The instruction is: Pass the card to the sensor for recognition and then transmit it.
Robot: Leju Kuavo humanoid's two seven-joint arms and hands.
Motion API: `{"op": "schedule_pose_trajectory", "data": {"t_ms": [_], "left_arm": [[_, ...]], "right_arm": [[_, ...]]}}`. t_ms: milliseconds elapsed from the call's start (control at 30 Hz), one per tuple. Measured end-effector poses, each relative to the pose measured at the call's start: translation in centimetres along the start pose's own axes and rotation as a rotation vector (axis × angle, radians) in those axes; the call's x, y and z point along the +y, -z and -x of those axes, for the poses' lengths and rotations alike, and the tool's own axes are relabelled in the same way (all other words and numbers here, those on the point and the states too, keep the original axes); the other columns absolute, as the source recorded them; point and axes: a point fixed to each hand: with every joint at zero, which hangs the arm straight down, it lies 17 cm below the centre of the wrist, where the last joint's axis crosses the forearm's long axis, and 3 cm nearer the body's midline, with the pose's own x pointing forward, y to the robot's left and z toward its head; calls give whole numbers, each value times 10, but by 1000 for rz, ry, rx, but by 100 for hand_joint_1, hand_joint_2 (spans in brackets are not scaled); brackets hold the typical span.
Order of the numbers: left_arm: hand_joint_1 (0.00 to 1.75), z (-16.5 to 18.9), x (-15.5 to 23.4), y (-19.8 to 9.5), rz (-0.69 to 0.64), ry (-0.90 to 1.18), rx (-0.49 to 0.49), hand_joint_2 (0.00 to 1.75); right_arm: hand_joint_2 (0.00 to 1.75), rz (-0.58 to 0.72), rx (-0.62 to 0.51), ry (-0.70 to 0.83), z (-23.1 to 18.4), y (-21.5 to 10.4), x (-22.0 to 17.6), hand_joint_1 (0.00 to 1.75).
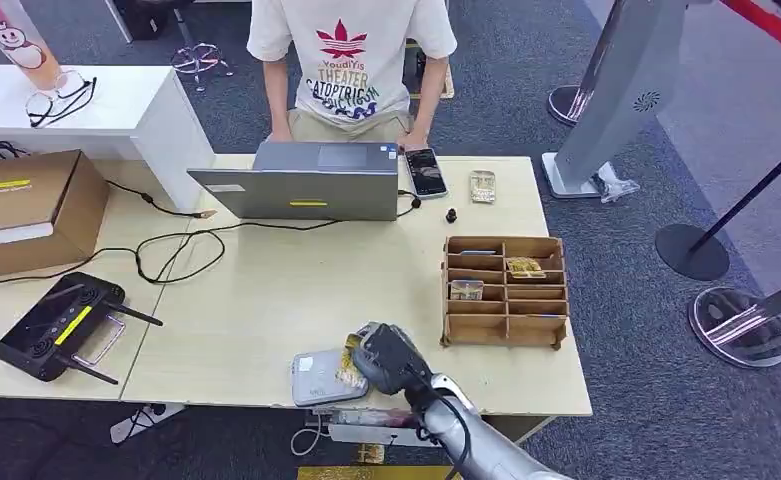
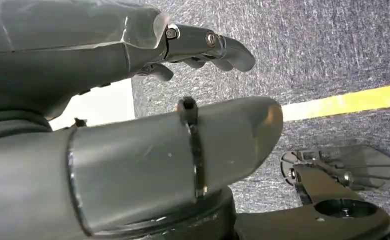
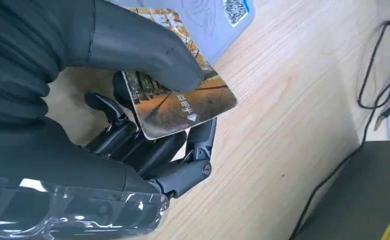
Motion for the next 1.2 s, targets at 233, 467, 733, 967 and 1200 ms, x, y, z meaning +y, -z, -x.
{"op": "schedule_pose_trajectory", "data": {"t_ms": [233,467,733,967,1200], "left_arm": [[0,1,1,0,-6,-13,3,0],[0,1,4,1,-11,-18,8,0],[0,0,6,1,-15,-8,12,0],[0,-4,6,1,-16,33,-11,0],[0,-7,5,0,-19,77,-23,0]], "right_arm": [[175,0,-107,81,-44,11,-1,175],[175,-1,-204,121,-84,17,-6,175],[175,9,-329,156,-130,14,-7,175],[175,67,-444,154,-166,-4,-26,175],[175,107,-567,129,-216,-18,-51,175]]}}
